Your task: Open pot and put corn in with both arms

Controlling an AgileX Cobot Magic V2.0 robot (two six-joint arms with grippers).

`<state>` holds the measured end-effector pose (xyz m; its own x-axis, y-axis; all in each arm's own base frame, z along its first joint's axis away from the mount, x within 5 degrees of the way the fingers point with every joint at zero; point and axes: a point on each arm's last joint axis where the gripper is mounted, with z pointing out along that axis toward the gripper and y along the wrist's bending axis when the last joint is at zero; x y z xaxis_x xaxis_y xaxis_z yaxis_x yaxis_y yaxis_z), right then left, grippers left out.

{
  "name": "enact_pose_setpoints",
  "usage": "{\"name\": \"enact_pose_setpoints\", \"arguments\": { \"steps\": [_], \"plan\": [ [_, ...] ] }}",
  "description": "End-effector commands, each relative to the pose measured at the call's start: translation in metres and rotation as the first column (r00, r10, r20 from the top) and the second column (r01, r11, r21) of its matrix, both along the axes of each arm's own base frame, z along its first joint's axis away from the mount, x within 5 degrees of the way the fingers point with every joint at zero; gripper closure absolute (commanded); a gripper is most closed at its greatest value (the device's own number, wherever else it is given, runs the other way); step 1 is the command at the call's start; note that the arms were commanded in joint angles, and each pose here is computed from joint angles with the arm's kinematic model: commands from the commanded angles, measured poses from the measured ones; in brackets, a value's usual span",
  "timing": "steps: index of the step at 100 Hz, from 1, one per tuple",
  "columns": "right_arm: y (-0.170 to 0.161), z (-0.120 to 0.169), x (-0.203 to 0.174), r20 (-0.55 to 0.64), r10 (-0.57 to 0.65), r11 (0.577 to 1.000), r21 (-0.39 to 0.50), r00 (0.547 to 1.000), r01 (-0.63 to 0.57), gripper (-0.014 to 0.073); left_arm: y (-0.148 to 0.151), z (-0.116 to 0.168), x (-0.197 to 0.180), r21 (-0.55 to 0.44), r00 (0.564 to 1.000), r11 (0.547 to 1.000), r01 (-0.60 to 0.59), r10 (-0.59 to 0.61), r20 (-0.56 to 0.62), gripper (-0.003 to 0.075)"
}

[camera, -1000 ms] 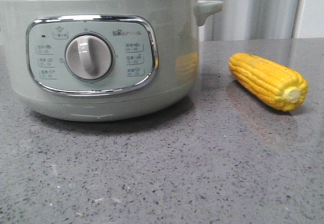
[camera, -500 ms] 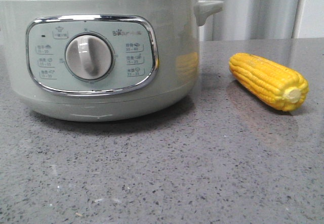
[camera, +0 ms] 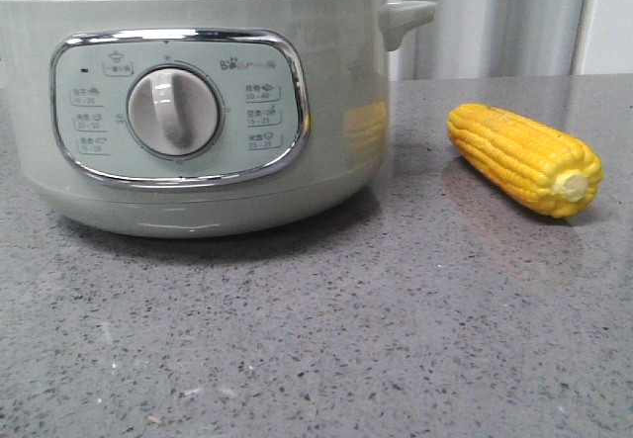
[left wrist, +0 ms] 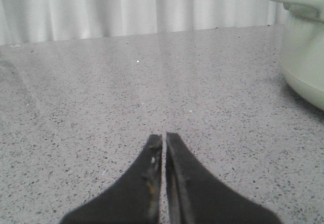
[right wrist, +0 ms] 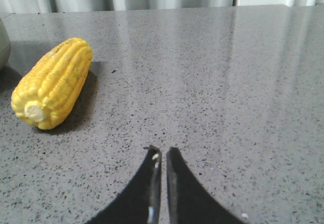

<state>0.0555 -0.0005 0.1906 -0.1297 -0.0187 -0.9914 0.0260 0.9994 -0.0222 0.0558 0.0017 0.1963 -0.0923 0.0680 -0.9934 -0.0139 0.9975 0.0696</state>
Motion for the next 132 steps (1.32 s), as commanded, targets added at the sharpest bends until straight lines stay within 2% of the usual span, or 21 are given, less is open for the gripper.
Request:
{"name": "enact_pose_setpoints", "arguments": {
  "steps": [1, 21, 46, 78, 92, 115, 132],
  "plan": [
    [-0.001, 0.003, 0.0, 0.094, -0.018, 1.0, -0.009, 0.995, 0.018, 0.0652, -0.001, 0.007, -0.002, 0.006, 0.994, 1.0, 0.005, -0.006, 0.111, 0.0741],
    [-0.002, 0.003, 0.0, 0.098, -0.018, 1.0, -0.009, 0.995, 0.019, 0.0652, -0.001, 0.007, -0.002, 0.006, 0.994, 1.0, 0.005, -0.006, 0.111, 0.0741],
    [-0.003, 0.011, 0.0, 0.187, -0.031, 0.999, -0.011, 0.982, 0.034, 0.0652, -0.001, 0.007, -0.002, 0.006, 0.994, 1.0, 0.005, -0.006, 0.111, 0.0741],
    [-0.003, 0.029, -0.003, 0.248, -0.036, 0.999, 0.023, 0.968, 0.032, 0.0652, -0.001, 0.018, -0.003, -0.031, 0.978, 0.999, 0.018, -0.011, 0.209, 0.0741],
    [-0.002, 0.044, -0.007, 0.269, -0.03, 0.999, 0.021, 0.963, 0.025, 0.0652, -0.001, 0.034, -0.006, -0.035, 0.964, 0.999, 0.021, -0.011, 0.267, 0.0741],
    [0.001, 0.066, -0.007, 0.148, 0.002, 1.0, 0.021, 0.989, -0.005, 0.0652, -0.001, 0.075, -0.01, -0.033, 0.947, 0.999, 0.023, -0.011, 0.322, 0.0741],
    [0.0, 0.085, 0.006, 0.089, 0.002, 1.0, 0.023, 0.996, -0.004, 0.0652, -0.001, 0.105, -0.001, 0.032, 0.949, 0.999, 0.008, -0.018, 0.316, 0.0741]
  ]
}}
